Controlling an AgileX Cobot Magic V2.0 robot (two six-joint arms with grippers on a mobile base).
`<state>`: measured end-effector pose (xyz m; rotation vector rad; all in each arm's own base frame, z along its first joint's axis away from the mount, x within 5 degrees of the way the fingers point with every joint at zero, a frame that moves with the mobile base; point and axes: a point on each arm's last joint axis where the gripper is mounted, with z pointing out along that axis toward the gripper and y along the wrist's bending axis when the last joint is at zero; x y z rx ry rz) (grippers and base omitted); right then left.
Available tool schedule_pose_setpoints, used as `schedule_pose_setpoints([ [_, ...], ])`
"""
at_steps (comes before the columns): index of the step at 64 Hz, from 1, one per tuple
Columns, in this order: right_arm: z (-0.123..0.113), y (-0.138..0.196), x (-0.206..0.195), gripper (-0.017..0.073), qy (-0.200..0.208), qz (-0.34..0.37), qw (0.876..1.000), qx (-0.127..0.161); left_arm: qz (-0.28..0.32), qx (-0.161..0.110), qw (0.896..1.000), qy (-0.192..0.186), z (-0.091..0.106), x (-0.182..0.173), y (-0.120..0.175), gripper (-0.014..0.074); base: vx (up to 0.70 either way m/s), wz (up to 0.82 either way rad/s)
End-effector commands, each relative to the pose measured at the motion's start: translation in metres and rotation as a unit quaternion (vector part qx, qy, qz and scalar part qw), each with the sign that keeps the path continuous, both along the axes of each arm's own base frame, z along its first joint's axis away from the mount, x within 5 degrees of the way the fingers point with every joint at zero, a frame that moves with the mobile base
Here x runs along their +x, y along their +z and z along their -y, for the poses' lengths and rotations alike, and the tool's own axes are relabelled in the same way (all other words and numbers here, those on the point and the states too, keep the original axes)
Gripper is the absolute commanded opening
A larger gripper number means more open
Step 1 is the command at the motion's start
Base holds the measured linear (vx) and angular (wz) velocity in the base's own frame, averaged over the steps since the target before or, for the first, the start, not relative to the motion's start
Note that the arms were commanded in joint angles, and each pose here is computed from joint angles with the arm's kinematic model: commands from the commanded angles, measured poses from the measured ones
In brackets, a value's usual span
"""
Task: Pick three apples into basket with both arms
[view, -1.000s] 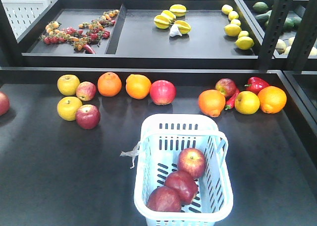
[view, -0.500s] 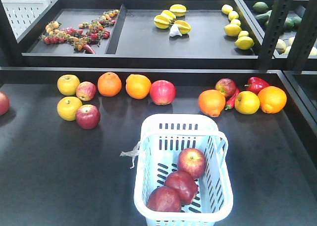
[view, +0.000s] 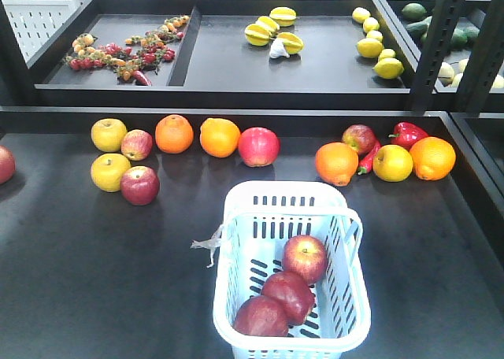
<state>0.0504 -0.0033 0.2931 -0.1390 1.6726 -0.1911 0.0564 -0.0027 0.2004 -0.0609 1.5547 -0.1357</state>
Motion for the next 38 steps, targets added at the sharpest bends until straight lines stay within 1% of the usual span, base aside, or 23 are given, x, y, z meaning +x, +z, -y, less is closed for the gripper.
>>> schedule_pose_setpoints([
  [1,-0.002,0.002,0.001,-0.0009,0.008,0.13,0.992,-0.007,0.03,-0.006,1.0,0.0,0.0,0.0,-0.001,-0.0008,0.0,0.0],
  [5,-0.002,-0.013,0.002,-0.0009,0.013,0.165,0.986,-0.008,0.03,-0.006,1.0,0.0,0.0,0.0,-0.001,-0.0008,0.0,0.0],
  [6,-0.003,-0.014,0.001,-0.0009,0.014,0.182,0.983,-0.009,0.03,-0.006,1.0,0.0,0.0,0.0,-0.001,-0.0008,0.0,0.0],
  [13,-0.004,-0.036,0.0,-0.0009,0.021,0.238,0.971,-0.01,0.03,-0.006,1.0,0.0,0.0,0.0,-0.001,-0.0008,0.0,0.0],
  [20,-0.005,-0.055,-0.003,-0.0009,0.025,0.279,0.96,-0.008,0.03,-0.006,1.0,0.0,0.0,0.0,-0.001,-0.0008,0.0,0.0],
  [22,-0.005,-0.059,-0.004,-0.0009,0.025,0.283,0.959,-0.008,0.03,-0.006,1.0,0.0,0.0,0.0,-0.001,-0.0008,0.0,0.0],
  [25,-0.005,-0.06,-0.002,-0.0009,0.024,0.268,0.963,-0.005,0.03,-0.006,1.0,0.0,0.0,0.0,-0.001,-0.0008,0.0,0.0],
  [29,-0.005,-0.062,-0.002,-0.0009,0.024,0.263,0.965,-0.004,0.029,-0.006,1.0,0.0,0.0,0.0,-0.001,-0.0008,0.0,0.0],
  [33,-0.004,-0.063,-0.001,-0.0009,0.025,0.254,0.967,0.006,0.029,-0.006,1.0,0.0,0.0,0.0,-0.001,-0.0008,0.0,0.0],
  [38,-0.004,-0.066,0.0,-0.0009,0.024,0.235,0.972,0.01,0.029,-0.006,1.0,0.0,0.0,0.0,-0.001,-0.0008,0.0,0.0],
])
